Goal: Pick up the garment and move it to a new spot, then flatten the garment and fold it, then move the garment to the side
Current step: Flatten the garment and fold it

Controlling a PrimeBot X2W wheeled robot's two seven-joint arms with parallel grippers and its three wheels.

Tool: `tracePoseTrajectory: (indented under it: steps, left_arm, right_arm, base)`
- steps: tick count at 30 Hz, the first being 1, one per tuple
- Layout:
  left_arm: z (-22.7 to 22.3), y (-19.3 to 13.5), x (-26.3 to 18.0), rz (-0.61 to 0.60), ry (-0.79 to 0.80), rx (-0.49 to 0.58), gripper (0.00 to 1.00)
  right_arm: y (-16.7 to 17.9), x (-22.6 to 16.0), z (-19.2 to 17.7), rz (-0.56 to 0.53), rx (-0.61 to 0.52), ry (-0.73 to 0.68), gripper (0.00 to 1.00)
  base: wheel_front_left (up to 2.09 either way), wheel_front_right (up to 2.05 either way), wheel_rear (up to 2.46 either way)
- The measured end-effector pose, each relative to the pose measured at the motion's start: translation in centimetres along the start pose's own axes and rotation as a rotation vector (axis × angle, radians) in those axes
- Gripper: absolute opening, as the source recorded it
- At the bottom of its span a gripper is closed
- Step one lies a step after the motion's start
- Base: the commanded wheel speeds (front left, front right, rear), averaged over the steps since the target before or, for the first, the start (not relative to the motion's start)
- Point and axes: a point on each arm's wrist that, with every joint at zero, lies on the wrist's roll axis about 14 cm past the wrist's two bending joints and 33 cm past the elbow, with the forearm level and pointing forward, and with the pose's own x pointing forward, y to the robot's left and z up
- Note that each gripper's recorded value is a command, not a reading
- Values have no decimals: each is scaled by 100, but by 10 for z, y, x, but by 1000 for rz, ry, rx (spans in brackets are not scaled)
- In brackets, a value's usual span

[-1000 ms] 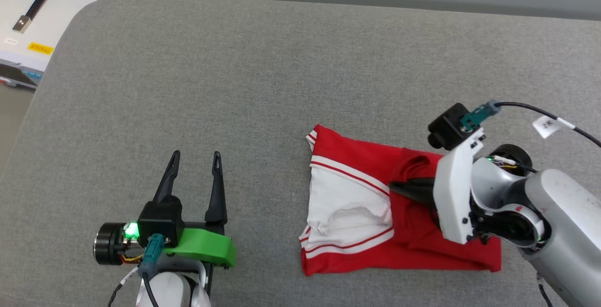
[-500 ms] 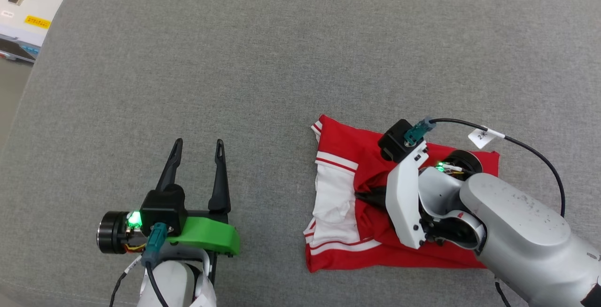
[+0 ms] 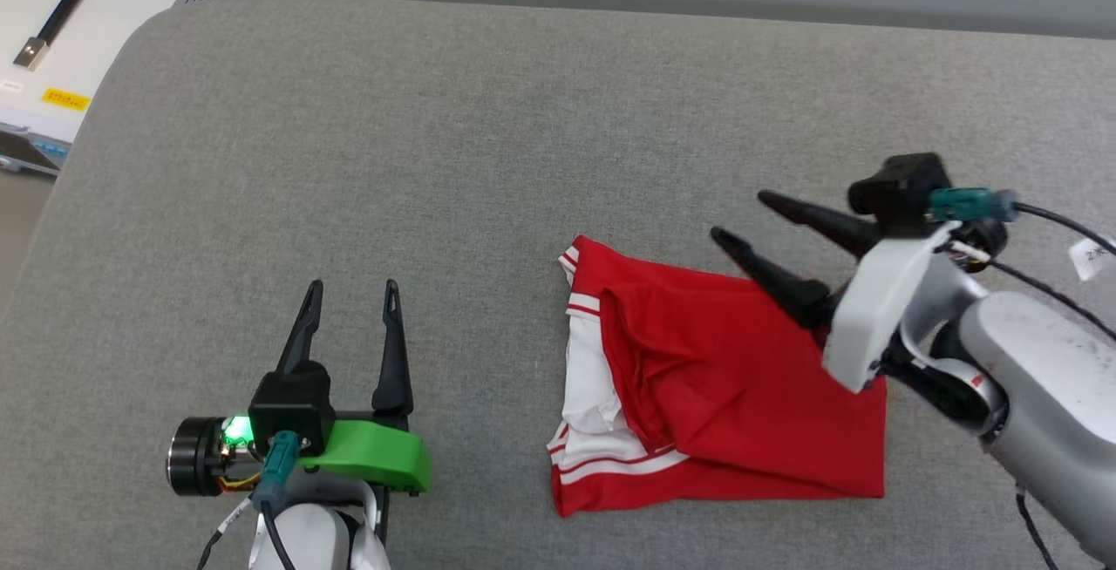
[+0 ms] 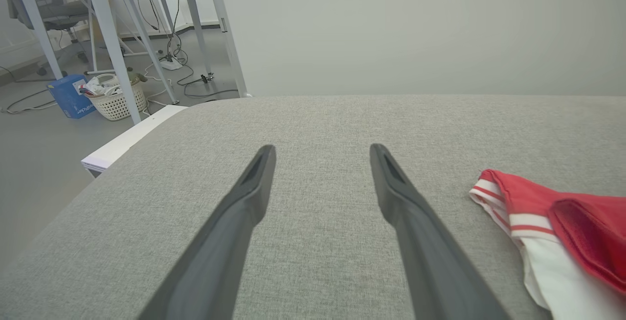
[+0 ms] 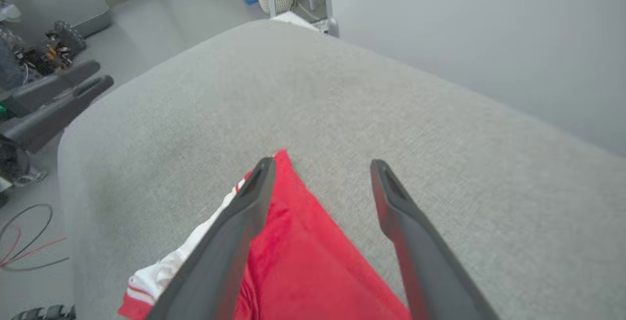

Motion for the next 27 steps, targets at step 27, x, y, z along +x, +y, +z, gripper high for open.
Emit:
tracePoseTrajectory:
  steps: [27]
  left_arm:
    - [30,-21,-28,-70,-83,-15,100]
  right_arm:
    - [-42,-162,12,-661,-73,-520,100]
  base:
    - [0,0,0]
